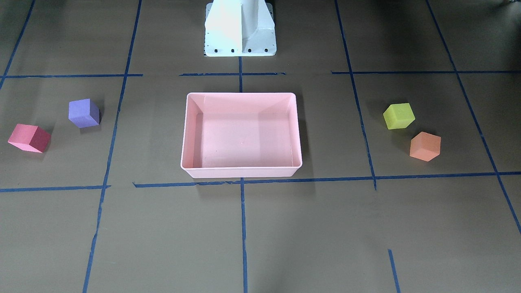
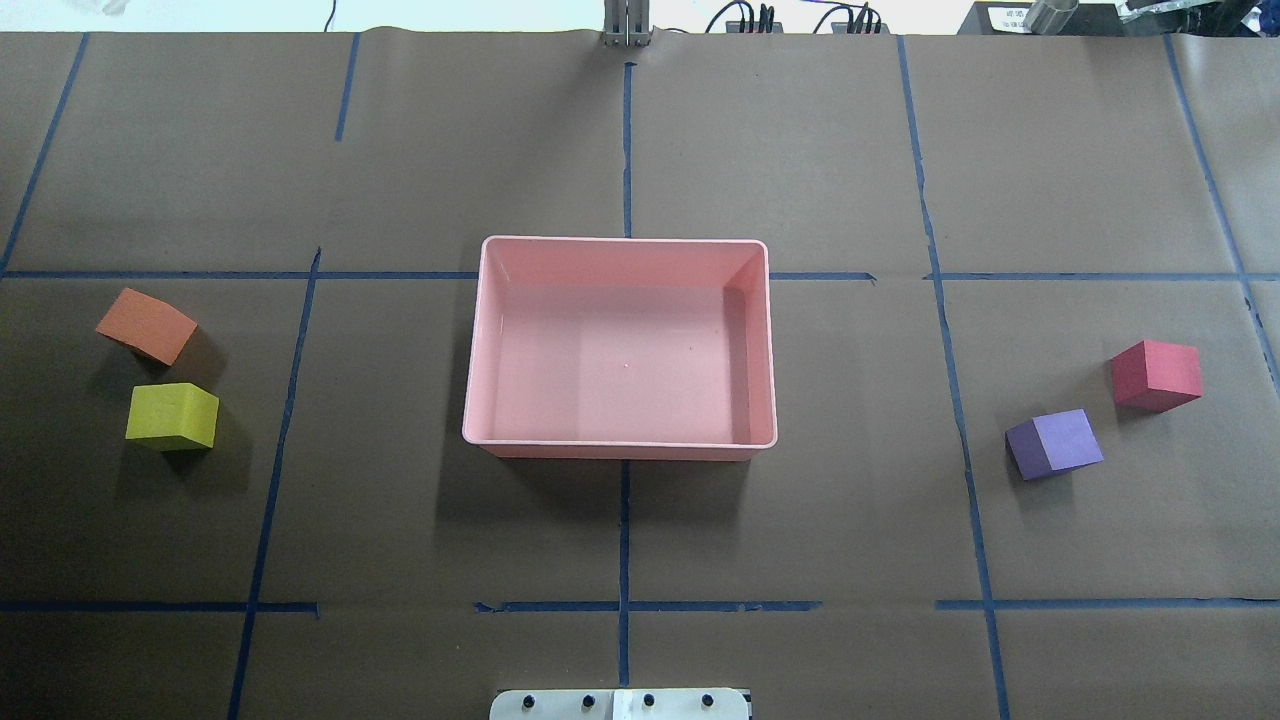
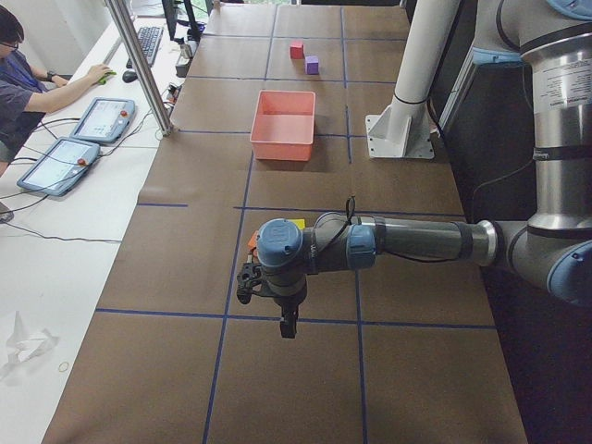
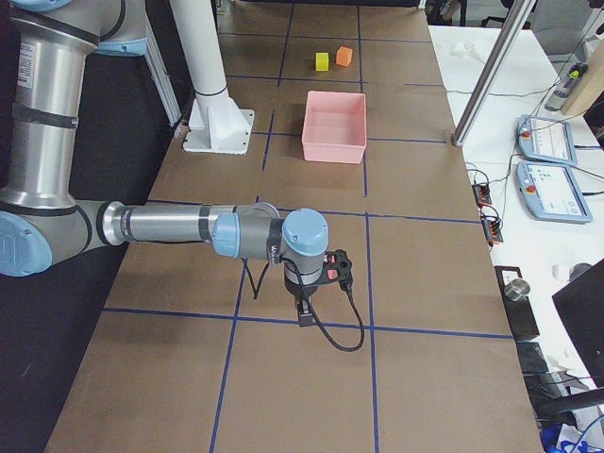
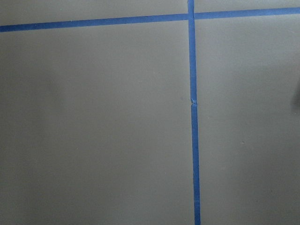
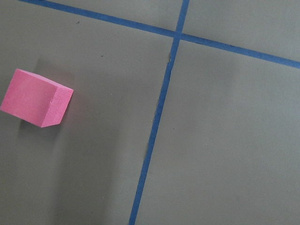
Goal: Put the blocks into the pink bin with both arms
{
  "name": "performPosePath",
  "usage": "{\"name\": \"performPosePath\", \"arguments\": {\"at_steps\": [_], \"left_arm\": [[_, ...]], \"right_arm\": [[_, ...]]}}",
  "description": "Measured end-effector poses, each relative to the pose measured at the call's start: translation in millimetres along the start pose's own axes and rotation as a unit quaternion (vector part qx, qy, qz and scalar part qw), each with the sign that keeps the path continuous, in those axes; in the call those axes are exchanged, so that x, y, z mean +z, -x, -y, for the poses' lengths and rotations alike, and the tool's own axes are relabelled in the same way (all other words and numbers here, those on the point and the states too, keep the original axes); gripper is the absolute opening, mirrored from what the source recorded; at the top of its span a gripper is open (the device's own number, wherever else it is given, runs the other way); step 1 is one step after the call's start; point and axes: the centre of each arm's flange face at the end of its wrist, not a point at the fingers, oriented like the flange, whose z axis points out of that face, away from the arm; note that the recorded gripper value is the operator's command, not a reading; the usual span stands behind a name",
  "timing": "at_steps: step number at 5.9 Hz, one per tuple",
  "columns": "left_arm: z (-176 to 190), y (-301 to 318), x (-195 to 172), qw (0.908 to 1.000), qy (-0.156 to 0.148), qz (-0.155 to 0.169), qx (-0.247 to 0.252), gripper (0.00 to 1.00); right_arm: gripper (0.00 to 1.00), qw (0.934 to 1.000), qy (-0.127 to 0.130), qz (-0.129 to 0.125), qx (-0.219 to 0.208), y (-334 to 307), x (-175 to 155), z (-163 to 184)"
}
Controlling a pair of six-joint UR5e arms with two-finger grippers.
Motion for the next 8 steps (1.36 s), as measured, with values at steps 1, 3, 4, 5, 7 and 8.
{"name": "performPosePath", "arguments": {"at_steps": [1,3,4,5,7,8], "left_arm": [[0,-1,-1,1.0,0.0,0.0,0.001,1.0],[-1,-2,-1,1.0,0.0,-0.001,0.0,1.0],[-1,-2,-1,1.0,0.0,-0.001,0.0,1.0],[-2,-2,-1,1.0,0.0,-0.001,0.0,1.0],[-2,-2,-1,1.0,0.0,-0.001,0.0,1.0],[-1,-2,0,1.0,0.0,-0.001,0.001,1.0]], "right_arm": [[1.0,0.9999,-0.005,0.006,-0.012,7,1,6],[1.0,0.9987,-0.004,0.031,-0.04,40,18,29],[1.0,0.9984,-0.007,0.041,-0.039,66,34,42],[1.0,0.999,-0.005,0.045,-0.005,90,50,50],[1.0,0.9923,-0.021,0.038,0.116,126,70,58],[1.0,0.9871,-0.029,0.028,0.155,143,83,60]]}}
